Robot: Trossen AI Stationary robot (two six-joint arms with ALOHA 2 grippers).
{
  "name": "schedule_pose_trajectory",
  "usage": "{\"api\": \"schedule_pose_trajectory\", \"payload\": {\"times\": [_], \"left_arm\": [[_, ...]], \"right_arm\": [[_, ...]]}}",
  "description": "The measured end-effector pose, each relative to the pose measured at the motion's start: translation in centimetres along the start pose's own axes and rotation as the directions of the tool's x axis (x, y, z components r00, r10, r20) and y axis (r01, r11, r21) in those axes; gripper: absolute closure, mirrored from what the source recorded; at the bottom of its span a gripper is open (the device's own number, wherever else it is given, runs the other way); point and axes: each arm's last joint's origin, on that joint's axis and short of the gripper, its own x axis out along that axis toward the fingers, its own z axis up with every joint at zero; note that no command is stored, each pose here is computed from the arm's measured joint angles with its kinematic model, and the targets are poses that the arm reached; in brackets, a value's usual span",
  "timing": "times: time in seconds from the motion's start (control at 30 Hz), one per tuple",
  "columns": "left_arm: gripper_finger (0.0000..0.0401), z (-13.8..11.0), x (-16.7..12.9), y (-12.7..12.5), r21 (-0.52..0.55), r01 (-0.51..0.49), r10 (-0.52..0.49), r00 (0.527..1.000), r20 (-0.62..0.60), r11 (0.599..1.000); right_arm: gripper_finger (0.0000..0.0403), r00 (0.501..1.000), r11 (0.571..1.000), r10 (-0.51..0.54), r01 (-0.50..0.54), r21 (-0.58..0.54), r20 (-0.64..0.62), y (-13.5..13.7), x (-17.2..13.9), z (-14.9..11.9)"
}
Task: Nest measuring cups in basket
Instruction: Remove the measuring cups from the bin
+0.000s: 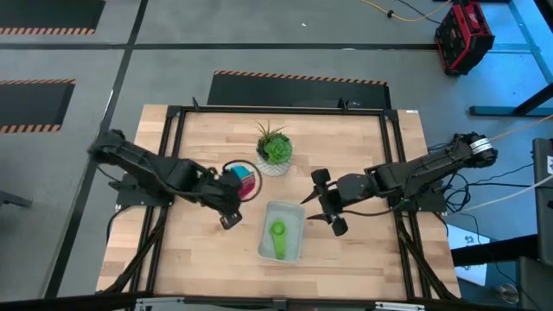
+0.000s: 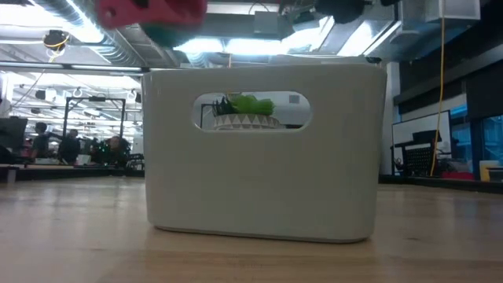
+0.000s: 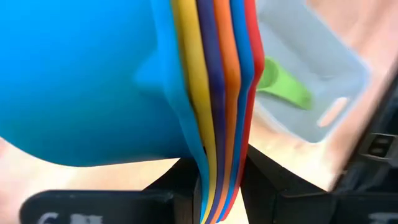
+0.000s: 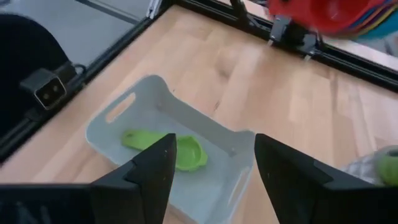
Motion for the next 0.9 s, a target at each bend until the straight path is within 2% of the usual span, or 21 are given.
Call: {"api": "schedule_pose_trajectory", "payload": {"times": [0.1, 0.2, 0.4, 0.53, 0.9], "left_arm": [[0.033, -2.0, 2.5, 1.5, -0.045, 0.144, -0.142, 0.989, 0.048, 0.988], [0.033, -3.7, 5.1, 2.8, -0.09, 0.282, -0.273, 0.957, 0.097, 0.955], [0.033, -6.1, 9.2, 3.8, -0.088, 0.538, -0.519, 0.837, 0.173, 0.838], [0.033, -7.0, 10.6, 4.4, -0.098, 0.6, -0.577, 0.794, 0.19, 0.794], [0.033, -7.4, 11.1, 4.8, -0.097, 0.603, -0.581, 0.792, 0.185, 0.792]], "right_arm": [[0.0181, 0.999, 1.0, 0.023, -0.022, 0.016, -0.028, -0.5, 1.2, 0.3], [0.0183, 0.998, 0.999, 0.038, -0.037, 0.026, -0.047, -1.0, 2.7, 0.7], [0.0184, 0.994, 0.998, 0.033, -0.028, 0.047, -0.107, -2.0, 6.3, 1.2], [0.0185, 0.978, 0.994, 0.079, -0.063, 0.088, -0.193, -2.9, 8.6, 1.3], [0.0185, 0.903, 0.985, 0.148, -0.097, 0.144, -0.403, -3.9, 13.5, -0.5]]}}
